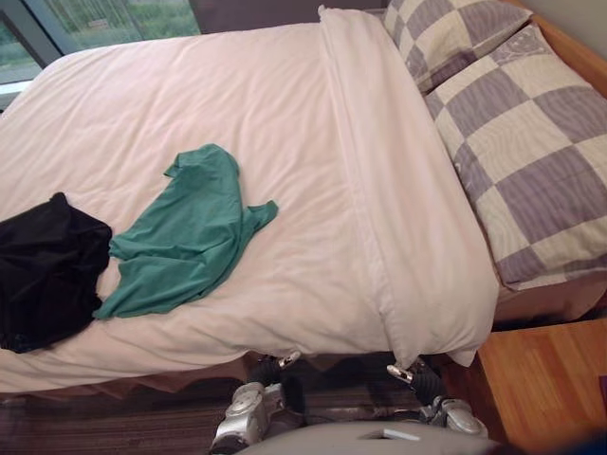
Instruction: Tidy the bed and pick cloth on bed and put in laundry
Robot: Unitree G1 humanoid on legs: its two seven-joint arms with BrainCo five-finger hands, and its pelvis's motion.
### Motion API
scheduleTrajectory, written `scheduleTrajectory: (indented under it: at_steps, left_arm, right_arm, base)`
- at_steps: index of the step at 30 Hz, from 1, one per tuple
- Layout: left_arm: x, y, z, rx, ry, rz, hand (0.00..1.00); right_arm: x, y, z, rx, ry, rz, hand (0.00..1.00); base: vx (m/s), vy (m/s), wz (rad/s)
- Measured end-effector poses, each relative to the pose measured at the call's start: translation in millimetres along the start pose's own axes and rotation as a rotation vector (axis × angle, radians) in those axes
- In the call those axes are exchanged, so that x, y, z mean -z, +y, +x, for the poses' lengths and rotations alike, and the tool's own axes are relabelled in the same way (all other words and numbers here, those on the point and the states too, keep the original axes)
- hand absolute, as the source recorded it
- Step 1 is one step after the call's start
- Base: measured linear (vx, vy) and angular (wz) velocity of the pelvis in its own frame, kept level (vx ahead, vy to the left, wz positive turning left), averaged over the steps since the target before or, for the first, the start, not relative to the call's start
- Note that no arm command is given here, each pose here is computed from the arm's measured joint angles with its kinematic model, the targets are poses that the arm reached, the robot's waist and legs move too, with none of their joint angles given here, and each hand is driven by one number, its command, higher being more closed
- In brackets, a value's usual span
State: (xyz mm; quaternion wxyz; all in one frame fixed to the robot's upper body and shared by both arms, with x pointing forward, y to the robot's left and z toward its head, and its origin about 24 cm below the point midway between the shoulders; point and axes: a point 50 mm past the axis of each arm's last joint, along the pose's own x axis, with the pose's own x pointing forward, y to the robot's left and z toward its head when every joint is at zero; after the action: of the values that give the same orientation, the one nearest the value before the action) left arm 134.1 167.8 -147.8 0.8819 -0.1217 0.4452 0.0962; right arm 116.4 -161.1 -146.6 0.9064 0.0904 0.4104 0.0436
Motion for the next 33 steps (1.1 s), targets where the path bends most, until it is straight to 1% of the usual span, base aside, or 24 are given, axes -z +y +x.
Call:
scheduleTrajectory:
  at_steps: [2, 3, 6, 9, 15, 19, 21, 24, 26, 27, 30, 32, 33]
  left_arm:
    - [0.0, 3.8, -0.1, 0.013, 0.007, 0.021, 0.0]
    - [0.7, 6.6, -0.4, 0.024, 0.02, 0.058, 0.0]
    - [4.7, 10.4, -1.0, 0.063, 0.066, 0.113, 0.0]
    - [7.9, 15.1, -1.4, 0.06, 0.092, 0.146, 0.0]
    - [8.2, 16.9, -1.4, 0.046, 0.094, 0.143, 0.0]
    - [11.7, 25.6, -3.1, -0.008, 0.1, 0.12, 0.0]
    - [5.5, 24.0, -1.6, -0.014, 0.064, 0.098, 0.0]
    - [-5.3, 19.2, 0.2, -0.001, 0.0, 0.083, 0.0]
    - [-1.8, 19.2, -0.7, 0.004, 0.005, 0.08, 0.0]
    - [-1.6, 20.5, -1.3, 0.006, 0.002, 0.081, 0.0]
    - [6.9, 33.2, -7.3, 0.003, -0.002, 0.072, 0.0]
    - [8.3, 32.4, -7.7, 0.011, -0.003, 0.08, 0.0]
    - [8.0, 27.3, -6.8, 0.049, -0.003, 0.099, 0.0]
  right_arm:
    - [1.6, 0.6, 0.1, 0.006, 0.007, 0.007, 0.0]
    - [2.6, 1.5, 0.3, 0.011, 0.009, 0.014, 0.0]
    - [1.5, -2.0, 2.4, 0.029, 0.012, 0.052, 0.0]
    - [3.5, -5.4, 1.8, 0.041, 0.015, 0.082, 0.0]
    - [-0.6, -7.9, 1.3, 0.033, -0.03, 0.094, 0.0]
    - [-2.3, -7.8, 1.7, 0.02, -0.035, 0.085, 0.0]
    - [-6.7, -7.8, 3.7, 0.013, -0.039, 0.062, 0.0]
    - [-12.4, -17.2, 3.4, 0.028, -0.041, 0.031, 0.0]
    - [-15.0, -30.3, 0.3, 0.06, -0.04, 0.022, 0.0]
    - [-12.5, -30.3, -0.8, 0.061, -0.035, 0.028, 0.0]
    - [-16.0, -47.8, -6.4, 0.111, -0.054, 0.037, 0.0]
    - [-15.1, -54.1, -9.4, 0.119, -0.051, 0.027, 0.0]
    - [-14.4, -58.6, -11.7, 0.127, -0.049, 0.025, 0.0]
  base:
    - [0.14, 0.006, 0.06]
    - [0.14, -0.01, 0.09]
    - [0.15, -0.013, 0.22]
    - [0.12, -0.018, 0.16]
    - [0.06, 0.027, -0.15]
    - [0.0, 0.019, -0.4]
    - [-0.09, -0.006, -0.18]
    - [-0.16, 0.019, -0.02]
    - [-0.19, 0.121, 0.15]
    - [-0.15, 0.137, -0.05]
    - [-0.02, 0.138, -0.32]
    - [0.03, 0.352, -0.26]
    - [0.04, 0.491, -0.14]
